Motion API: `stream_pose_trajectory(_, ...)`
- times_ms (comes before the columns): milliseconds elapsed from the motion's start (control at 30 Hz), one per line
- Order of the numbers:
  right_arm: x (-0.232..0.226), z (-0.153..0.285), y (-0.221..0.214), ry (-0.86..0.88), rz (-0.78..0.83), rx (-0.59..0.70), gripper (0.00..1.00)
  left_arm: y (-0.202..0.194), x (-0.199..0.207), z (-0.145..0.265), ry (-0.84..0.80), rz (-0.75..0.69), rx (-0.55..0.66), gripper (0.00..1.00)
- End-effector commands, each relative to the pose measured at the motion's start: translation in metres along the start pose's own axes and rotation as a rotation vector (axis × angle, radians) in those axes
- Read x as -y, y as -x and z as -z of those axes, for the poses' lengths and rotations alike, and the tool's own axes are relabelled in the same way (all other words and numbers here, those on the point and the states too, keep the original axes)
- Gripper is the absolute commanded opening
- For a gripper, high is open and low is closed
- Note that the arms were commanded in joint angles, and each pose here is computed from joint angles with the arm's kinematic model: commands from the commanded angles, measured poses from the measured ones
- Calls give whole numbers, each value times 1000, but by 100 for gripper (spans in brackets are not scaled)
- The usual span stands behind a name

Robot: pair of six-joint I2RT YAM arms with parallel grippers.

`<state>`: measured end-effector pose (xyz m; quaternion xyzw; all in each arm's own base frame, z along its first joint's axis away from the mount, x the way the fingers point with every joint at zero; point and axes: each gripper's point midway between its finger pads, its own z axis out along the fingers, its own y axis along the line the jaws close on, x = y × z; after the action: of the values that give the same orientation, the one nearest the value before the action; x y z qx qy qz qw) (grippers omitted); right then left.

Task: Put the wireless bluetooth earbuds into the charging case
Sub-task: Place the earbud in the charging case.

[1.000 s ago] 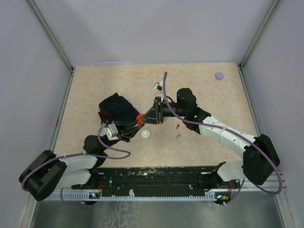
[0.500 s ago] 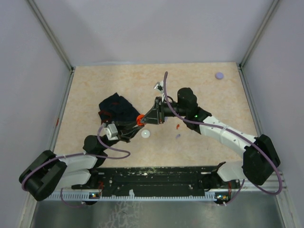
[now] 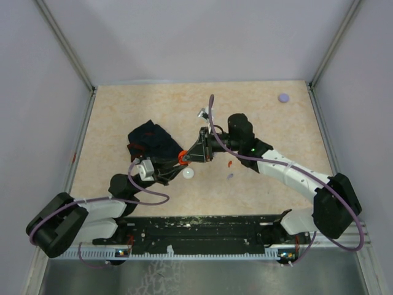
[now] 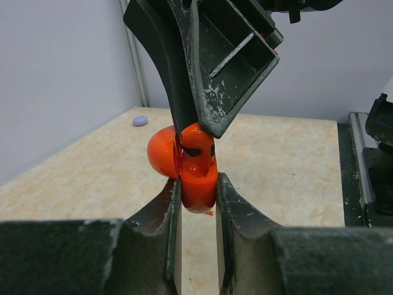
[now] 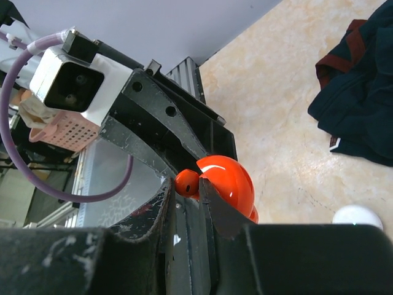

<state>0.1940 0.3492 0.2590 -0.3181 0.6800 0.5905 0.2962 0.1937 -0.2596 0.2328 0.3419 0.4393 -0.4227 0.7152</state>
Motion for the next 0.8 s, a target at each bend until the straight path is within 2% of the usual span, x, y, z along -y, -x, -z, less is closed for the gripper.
stream_pose_trajectory(0, 16, 2, -3, -66, 11, -23, 19, 86, 4, -4, -16, -139, 308, 0)
stream_pose_trajectory(267, 21, 6, 0, -91, 15, -3, 23, 87, 2, 0, 5, -133, 312, 0)
stream_pose_trajectory(767, 16, 4, 11, -71, 26, 8, 24, 73, 3, -6, -28, -122, 269, 0)
